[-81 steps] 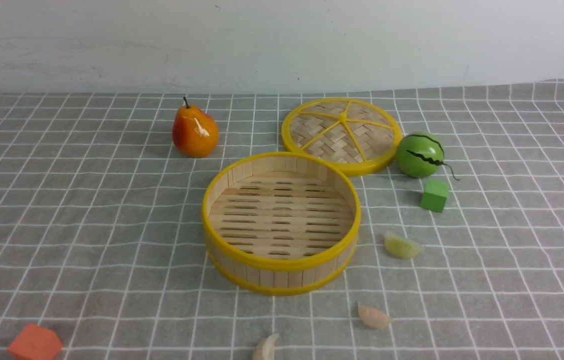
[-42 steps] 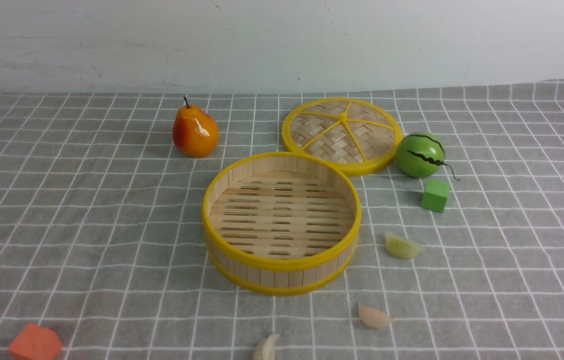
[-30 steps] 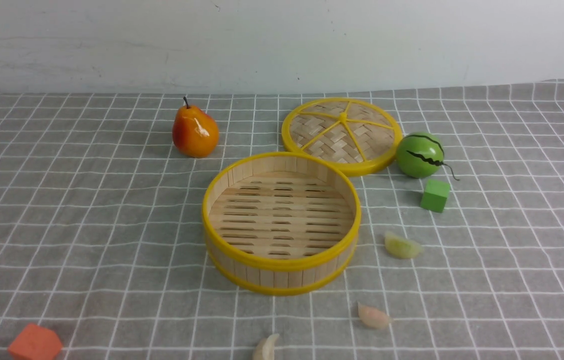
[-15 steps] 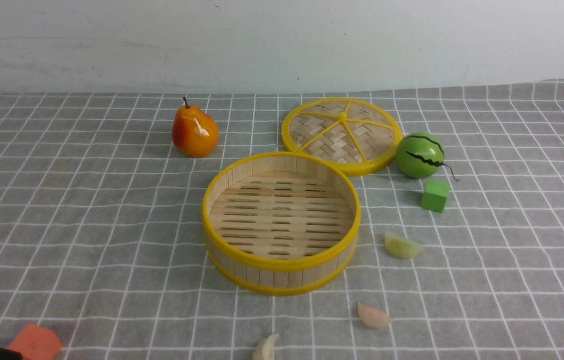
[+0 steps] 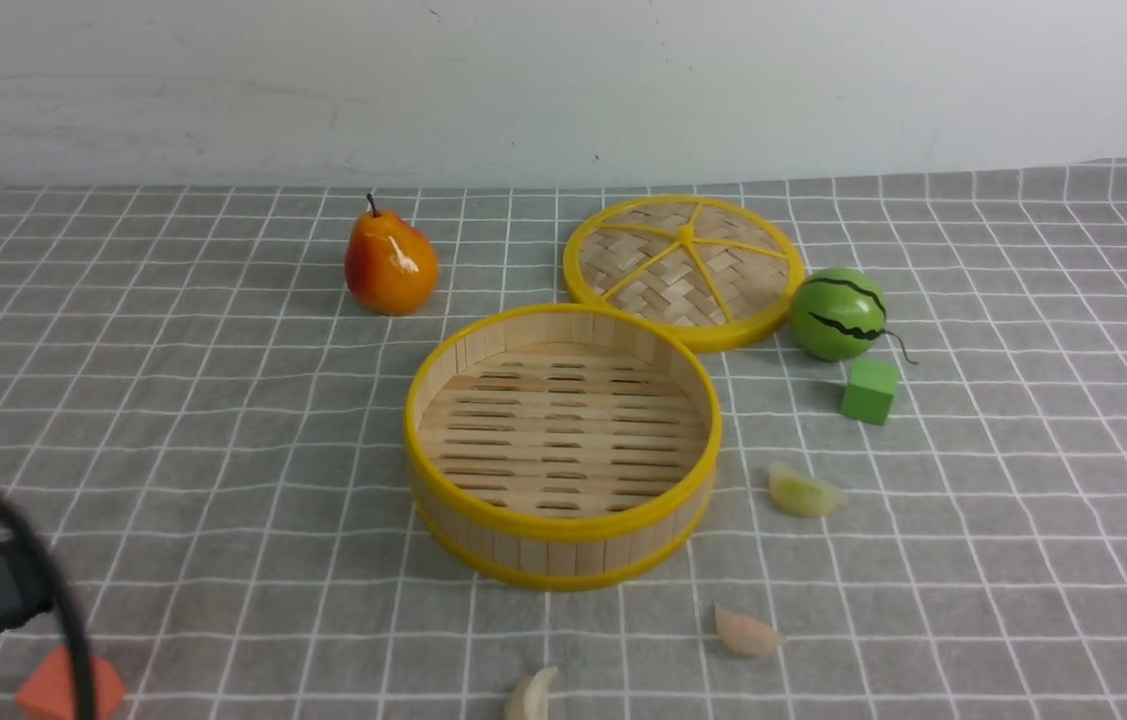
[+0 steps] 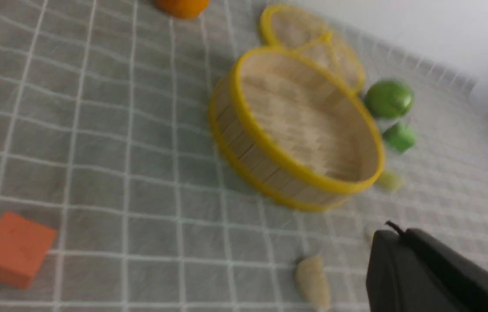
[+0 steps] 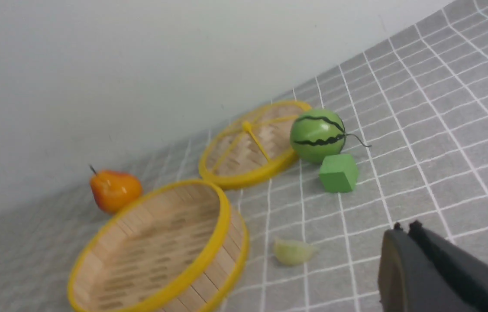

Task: Put the dumplings into the steamer on the table with the grey tablecloth.
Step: 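Reach for and grasp a dumpling on the table with the left gripper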

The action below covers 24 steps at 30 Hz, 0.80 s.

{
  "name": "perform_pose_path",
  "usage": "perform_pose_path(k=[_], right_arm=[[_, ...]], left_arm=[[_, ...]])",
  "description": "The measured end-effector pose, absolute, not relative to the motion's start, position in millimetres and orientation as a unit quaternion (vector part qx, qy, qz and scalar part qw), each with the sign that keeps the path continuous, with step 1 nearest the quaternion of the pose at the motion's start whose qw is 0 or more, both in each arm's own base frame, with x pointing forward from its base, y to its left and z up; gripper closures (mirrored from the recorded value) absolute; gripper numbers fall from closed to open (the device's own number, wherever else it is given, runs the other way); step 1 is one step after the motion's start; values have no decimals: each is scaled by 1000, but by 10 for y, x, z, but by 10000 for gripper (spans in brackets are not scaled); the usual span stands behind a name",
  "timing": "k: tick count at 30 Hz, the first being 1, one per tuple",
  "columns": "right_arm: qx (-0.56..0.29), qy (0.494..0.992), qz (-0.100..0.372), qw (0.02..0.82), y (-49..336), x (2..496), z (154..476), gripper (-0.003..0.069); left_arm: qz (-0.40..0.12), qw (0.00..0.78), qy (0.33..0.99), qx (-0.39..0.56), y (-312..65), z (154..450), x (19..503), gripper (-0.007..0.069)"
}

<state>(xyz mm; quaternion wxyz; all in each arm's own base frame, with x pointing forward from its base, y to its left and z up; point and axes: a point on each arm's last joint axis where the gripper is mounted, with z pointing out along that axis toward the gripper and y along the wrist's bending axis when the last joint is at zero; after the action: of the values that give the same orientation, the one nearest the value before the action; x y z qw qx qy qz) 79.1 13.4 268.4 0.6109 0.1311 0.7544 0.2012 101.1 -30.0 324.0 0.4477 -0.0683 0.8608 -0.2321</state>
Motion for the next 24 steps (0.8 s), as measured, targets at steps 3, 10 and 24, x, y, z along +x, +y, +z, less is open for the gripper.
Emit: perform_pose_path(k=[3,10,24], right_arm=[[46,814,161,555,186,1036,2959,679],[-113,915,182,343,442,1641,3155,678],[-282,916,151,240,931,1800,3037,670]], left_arm=[[-183,372,910,-35,-263,3332,1285,639],[-126,226,959,119,-666,3167,1903,639],[-76,152,953,250,-2171,2391,2180,292]])
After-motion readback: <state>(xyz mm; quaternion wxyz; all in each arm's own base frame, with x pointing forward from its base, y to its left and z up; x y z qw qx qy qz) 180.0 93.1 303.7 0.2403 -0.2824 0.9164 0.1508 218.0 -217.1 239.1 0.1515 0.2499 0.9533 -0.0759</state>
